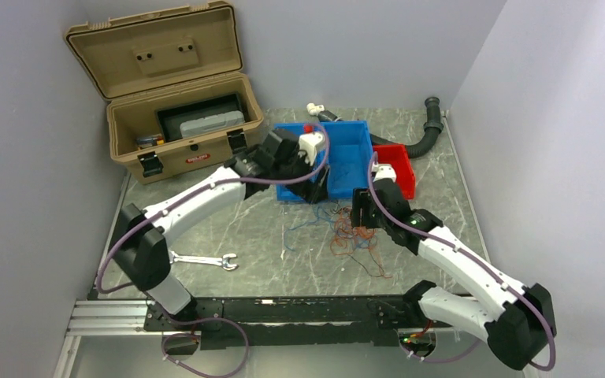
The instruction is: Untangle the cables
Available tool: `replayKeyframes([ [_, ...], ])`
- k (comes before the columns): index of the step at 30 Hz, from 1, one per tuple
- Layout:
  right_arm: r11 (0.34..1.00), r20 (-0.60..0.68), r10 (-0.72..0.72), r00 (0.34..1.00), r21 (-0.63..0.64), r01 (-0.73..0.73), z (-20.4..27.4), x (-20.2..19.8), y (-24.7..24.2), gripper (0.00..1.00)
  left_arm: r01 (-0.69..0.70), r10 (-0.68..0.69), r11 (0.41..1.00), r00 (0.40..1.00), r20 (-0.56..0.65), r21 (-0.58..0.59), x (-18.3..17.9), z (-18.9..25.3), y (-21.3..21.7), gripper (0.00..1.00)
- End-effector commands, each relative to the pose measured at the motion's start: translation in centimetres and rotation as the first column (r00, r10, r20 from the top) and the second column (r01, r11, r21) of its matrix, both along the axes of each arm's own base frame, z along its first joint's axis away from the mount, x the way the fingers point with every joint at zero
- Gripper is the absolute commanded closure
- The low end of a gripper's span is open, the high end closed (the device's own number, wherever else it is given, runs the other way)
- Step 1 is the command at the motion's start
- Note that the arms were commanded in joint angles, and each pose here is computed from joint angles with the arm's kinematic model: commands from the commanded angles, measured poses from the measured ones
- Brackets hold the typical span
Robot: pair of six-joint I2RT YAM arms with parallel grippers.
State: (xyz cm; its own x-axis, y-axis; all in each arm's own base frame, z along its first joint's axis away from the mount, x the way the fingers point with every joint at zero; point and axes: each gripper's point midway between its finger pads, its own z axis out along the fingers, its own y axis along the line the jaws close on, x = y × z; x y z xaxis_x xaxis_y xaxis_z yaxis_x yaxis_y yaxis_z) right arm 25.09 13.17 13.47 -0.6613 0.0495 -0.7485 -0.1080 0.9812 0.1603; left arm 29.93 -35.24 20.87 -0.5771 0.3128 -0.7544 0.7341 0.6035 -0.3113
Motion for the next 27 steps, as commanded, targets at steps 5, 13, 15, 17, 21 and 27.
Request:
replayKeyframes([
  [5,0.993,-0.105,0.117,0.988,0.047,-0.112,-3.8,-0.3,2.8,0.47,-0.037,0.038,0.999,0.999,-0.028,0.020,-4.3,-5.0,2.7,0.12],
  [13,0.982,-0.169,0.176,0.970,0.098,-0.161,-5.5,0.2,5.4,0.87,-0.060,0.060,0.998,0.998,-0.021,-0.016,-6.3,-6.1,4.6,0.13],
  [15,0.970,-0.167,0.218,0.962,0.142,-0.195,-5.2,0.1,6.7,1.00,-0.051,0.050,0.996,0.999,-0.017,-0.068,-7.0,-5.9,4.6,0.12],
  [17,0.946,-0.143,0.288,0.947,0.199,-0.257,-4.3,-0.4,8.8,1.00,-0.054,0.053,0.993,0.999,-0.010,-0.109,-7.6,-5.7,4.8,0.12],
  [21,0.876,-0.061,0.419,0.906,0.290,-0.385,-1.2,-1.7,13.4,1.00,-0.082,0.087,0.987,0.996,0.027,-0.138,-8.2,-5.4,6.1,0.11],
  [27,0.793,0.072,0.506,0.859,0.352,-0.497,4.1,-2.7,18.8,1.00,-0.106,0.118,0.981,0.991,0.065,-0.161,-8.7,-4.8,7.5,0.10],
])
